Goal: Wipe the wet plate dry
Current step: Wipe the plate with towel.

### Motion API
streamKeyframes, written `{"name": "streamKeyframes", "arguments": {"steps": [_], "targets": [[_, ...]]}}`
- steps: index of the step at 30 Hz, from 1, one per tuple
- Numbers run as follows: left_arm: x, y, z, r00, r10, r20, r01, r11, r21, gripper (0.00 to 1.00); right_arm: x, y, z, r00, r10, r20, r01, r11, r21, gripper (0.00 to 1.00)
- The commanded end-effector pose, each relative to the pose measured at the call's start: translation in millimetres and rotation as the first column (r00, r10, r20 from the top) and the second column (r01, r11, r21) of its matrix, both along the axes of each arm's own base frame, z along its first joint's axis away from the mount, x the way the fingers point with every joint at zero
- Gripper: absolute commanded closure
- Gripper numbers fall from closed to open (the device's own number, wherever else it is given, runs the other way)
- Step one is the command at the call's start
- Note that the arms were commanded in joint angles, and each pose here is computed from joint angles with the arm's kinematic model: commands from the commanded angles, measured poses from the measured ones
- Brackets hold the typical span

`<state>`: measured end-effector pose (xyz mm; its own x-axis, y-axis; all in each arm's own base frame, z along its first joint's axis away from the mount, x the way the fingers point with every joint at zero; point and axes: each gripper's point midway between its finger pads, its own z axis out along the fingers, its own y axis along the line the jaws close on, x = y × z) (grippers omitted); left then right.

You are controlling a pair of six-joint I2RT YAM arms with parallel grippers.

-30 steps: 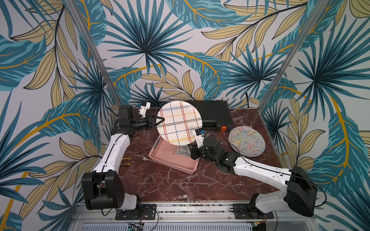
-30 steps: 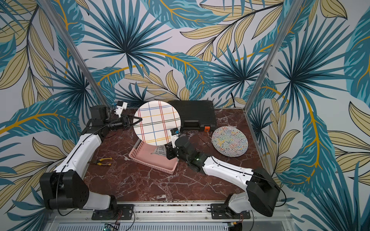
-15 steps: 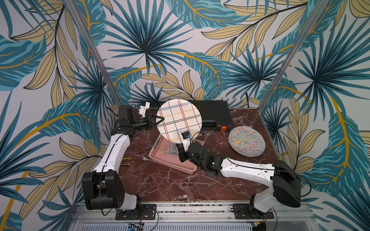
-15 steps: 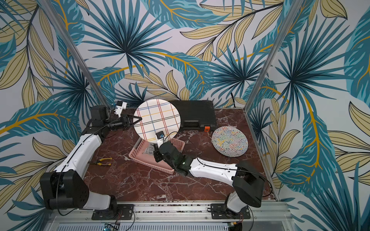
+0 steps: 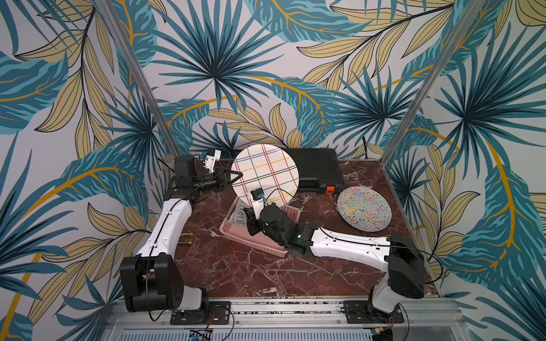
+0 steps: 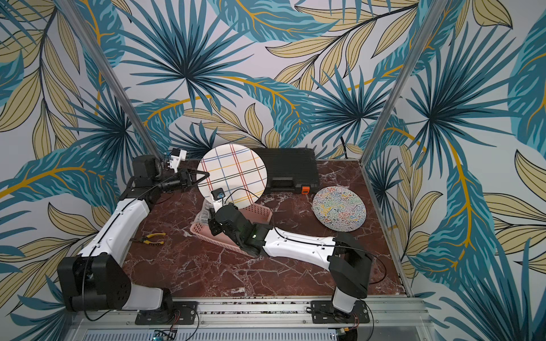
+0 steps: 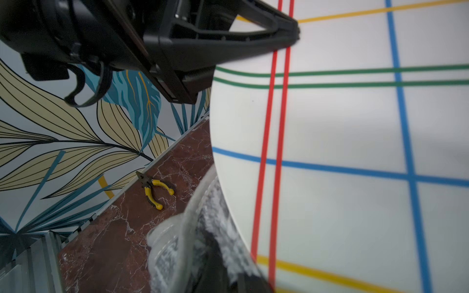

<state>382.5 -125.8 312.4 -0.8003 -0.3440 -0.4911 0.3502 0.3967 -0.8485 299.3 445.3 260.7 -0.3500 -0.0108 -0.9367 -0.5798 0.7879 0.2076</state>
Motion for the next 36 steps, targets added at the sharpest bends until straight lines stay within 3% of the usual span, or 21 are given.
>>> {"name": "streamKeyframes", "arguments": {"steps": [1,12,22,31,36], "targets": [[-17,-8,-11,0.997,-0.069,0.019,0.069,0.997,0.017,1.0,31,-15,87,0.98,-0.166,0.112,0.138,0.965,0.224,1.0],[-19,-7,-10,0.998,-0.058,0.03,0.058,0.998,0.026,1.0,51,1,110,0.967,-0.219,0.131,0.183,0.953,0.242,1.0],[-17,-4,-12,0.999,-0.034,0.042,0.032,0.998,0.051,1.0,15,-30,148,0.982,-0.127,0.143,0.072,0.939,0.336,1.0],[-18,-4,-4,0.996,-0.036,0.076,0.031,0.997,0.066,1.0,-26,-85,132,0.995,-0.064,0.083,0.032,0.939,0.341,1.0],[-18,-4,0,0.995,-0.039,0.092,0.032,0.997,0.072,1.0,-35,-141,85,0.983,-0.183,-0.02,0.182,0.948,0.262,1.0]]}}
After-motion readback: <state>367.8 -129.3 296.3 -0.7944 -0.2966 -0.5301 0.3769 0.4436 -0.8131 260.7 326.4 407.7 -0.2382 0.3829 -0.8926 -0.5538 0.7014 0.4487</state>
